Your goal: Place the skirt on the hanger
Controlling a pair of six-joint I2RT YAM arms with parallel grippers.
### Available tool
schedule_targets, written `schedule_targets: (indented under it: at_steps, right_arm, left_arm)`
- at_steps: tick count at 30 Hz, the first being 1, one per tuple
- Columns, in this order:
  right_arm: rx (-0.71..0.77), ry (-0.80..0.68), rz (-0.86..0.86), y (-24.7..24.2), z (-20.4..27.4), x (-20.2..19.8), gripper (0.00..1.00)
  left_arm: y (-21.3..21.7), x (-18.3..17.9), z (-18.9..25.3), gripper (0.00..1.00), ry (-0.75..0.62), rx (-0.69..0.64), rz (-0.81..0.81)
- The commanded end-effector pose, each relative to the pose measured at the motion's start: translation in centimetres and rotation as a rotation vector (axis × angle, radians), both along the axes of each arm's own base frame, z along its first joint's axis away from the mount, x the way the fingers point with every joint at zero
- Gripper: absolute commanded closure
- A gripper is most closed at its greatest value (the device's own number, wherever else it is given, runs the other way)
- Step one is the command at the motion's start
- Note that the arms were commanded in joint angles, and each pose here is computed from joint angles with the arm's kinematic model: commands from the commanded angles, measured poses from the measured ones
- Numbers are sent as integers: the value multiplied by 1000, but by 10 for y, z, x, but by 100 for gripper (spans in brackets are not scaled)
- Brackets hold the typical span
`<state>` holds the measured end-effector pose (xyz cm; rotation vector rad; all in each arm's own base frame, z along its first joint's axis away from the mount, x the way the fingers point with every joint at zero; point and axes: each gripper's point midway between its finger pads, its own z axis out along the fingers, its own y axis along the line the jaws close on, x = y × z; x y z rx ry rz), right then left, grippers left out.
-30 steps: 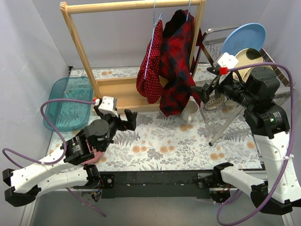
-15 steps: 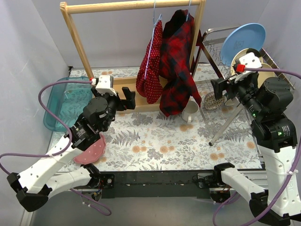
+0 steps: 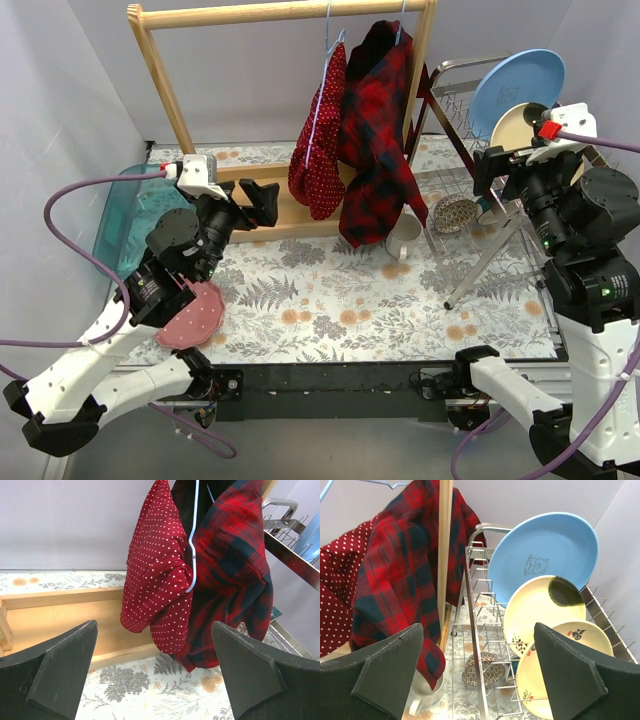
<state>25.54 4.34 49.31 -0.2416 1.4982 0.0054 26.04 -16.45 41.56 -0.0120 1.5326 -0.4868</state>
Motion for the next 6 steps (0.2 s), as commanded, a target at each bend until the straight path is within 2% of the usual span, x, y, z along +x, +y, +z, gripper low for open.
schedule_targets:
  at_steps: [1, 6]
  right_arm:
    - [38, -96, -14, -5, 33, -8, 2]
    - [27, -101, 3, -1, 36, -5, 2]
  left_arm:
    - [5, -5, 12, 2, -24, -2, -6]
    - [4, -4, 11, 2, -23, 6, -6]
